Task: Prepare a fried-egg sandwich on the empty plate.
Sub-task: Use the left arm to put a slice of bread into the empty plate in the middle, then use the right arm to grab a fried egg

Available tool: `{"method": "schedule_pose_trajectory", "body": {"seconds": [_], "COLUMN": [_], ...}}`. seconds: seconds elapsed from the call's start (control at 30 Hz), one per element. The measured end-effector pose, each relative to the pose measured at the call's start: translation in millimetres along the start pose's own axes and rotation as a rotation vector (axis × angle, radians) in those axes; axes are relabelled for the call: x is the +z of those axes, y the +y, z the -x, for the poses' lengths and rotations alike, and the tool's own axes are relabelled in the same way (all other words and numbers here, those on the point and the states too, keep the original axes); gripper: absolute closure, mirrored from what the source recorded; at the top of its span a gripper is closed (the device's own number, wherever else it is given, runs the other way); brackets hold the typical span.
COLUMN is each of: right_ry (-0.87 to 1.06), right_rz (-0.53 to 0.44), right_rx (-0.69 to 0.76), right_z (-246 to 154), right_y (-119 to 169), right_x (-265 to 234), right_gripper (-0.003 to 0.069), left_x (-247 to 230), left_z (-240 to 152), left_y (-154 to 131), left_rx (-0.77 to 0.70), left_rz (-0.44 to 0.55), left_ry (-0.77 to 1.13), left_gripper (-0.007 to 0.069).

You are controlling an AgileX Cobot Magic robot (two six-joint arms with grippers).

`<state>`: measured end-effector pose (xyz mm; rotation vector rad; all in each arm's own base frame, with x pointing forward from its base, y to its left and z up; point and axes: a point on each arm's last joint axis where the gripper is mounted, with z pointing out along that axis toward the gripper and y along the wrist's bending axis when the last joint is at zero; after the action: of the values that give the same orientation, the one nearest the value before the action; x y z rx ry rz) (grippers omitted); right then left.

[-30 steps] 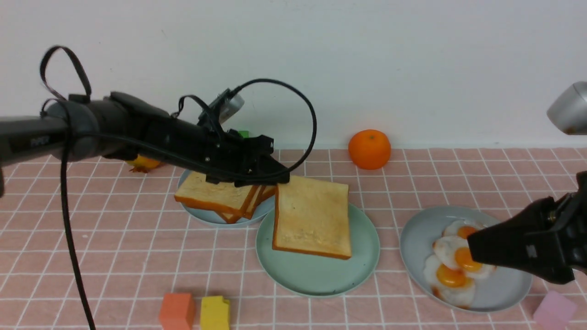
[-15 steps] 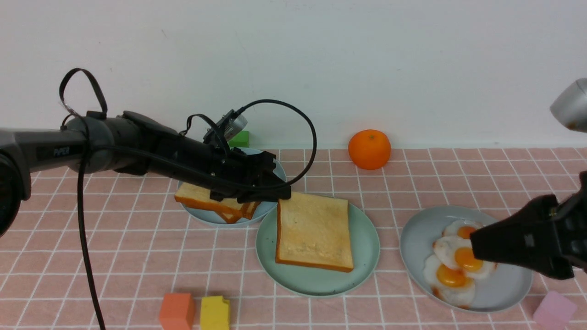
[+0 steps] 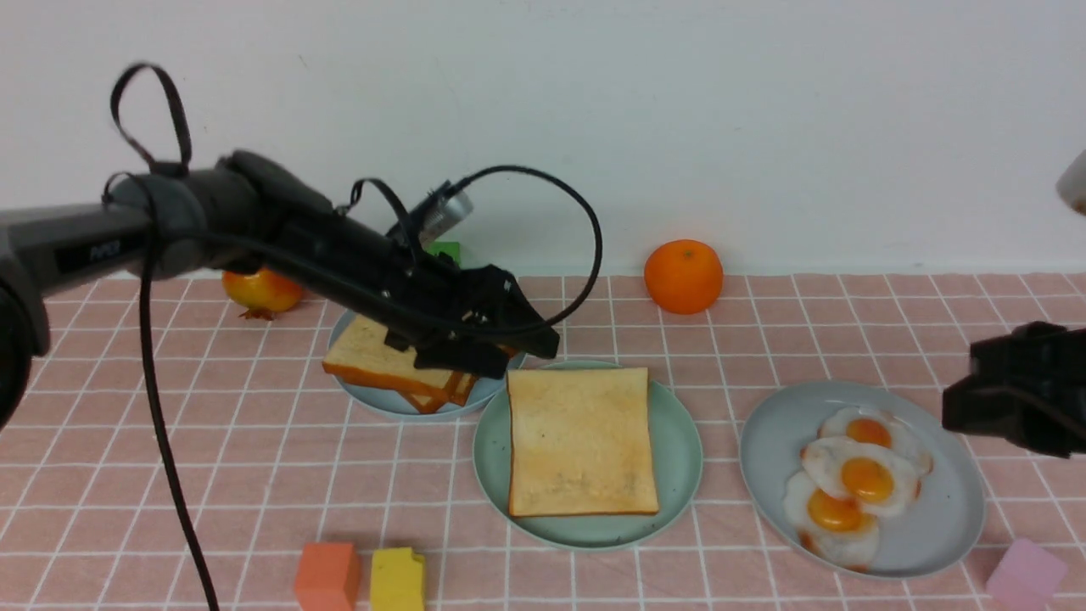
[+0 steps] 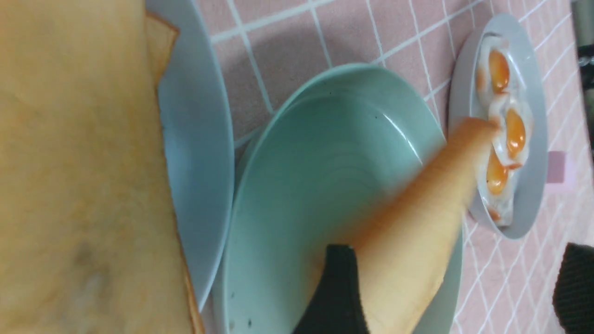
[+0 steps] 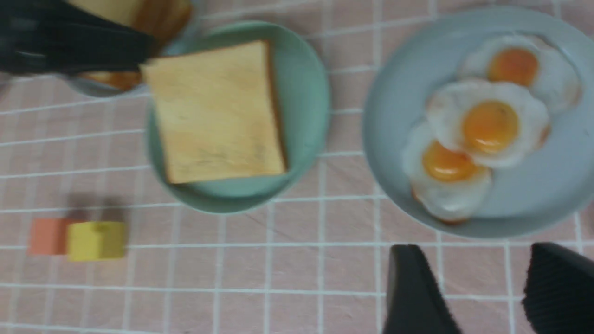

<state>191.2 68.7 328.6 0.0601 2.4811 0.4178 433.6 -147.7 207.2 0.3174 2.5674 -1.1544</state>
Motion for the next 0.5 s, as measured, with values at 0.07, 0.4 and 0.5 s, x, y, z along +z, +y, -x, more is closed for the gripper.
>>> {"method": "schedule_pose_trajectory", "body": {"seconds": [0.07, 0.4, 0.5], "right_ry": [0.024, 0.033, 0.067], "right_rz": [0.002, -0.005, -0.014], "right_rx": [0.038, 0.303, 0.347], "right_z": [3, 23, 14], "right_y": [-4, -60, -75], "right_x": [8, 40, 62], "right_gripper": [0.0253, 0.0245, 0.0245], "left_x": [-16, -117, -160], "left_z": [6, -4, -30], "left_y": [-13, -99, -138], "left_rx": [0.024, 0.176, 0.253], "left_rz": [0.041, 0.176, 0.184], "left_ry": [-0.011, -0.121, -0.206], "left_gripper": [0.002, 0.013, 0.0176]}}
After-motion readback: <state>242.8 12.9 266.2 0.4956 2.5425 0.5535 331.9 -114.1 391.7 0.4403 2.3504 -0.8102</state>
